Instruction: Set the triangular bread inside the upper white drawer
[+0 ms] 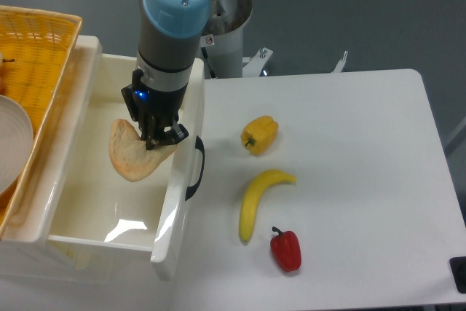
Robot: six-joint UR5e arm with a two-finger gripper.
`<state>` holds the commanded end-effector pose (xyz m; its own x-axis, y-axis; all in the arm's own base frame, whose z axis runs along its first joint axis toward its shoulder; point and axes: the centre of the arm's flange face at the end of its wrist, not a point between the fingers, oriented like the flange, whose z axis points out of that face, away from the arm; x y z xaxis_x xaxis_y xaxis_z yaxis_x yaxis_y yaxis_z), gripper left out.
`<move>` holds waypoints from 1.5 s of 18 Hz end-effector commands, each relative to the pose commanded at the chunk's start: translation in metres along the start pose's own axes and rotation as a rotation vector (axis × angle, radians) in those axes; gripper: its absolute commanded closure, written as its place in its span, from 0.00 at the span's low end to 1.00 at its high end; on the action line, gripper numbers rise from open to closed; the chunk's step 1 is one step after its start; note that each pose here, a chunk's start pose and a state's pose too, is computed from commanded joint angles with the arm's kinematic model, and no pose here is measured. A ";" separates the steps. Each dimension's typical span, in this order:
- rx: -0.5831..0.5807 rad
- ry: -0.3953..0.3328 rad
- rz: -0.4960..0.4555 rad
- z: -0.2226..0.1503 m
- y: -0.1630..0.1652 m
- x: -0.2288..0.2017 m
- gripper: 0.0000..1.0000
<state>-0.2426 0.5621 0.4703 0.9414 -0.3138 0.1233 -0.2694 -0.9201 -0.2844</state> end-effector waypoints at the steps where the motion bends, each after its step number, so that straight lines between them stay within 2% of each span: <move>1: -0.003 0.005 0.003 0.005 -0.002 -0.001 0.54; 6: 0.001 0.000 0.015 0.007 -0.006 0.001 0.42; 9: 0.017 -0.023 0.019 0.002 -0.008 -0.001 0.21; 15: 0.004 -0.094 -0.014 -0.022 0.005 -0.017 0.01; 22: 0.037 -0.169 -0.114 -0.056 0.051 -0.071 0.01; 27: 0.026 -0.190 -0.196 -0.048 0.096 -0.126 0.00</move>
<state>-0.3969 0.5020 0.4732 0.9969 -0.0781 -0.0015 -0.0750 -0.9518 -0.2974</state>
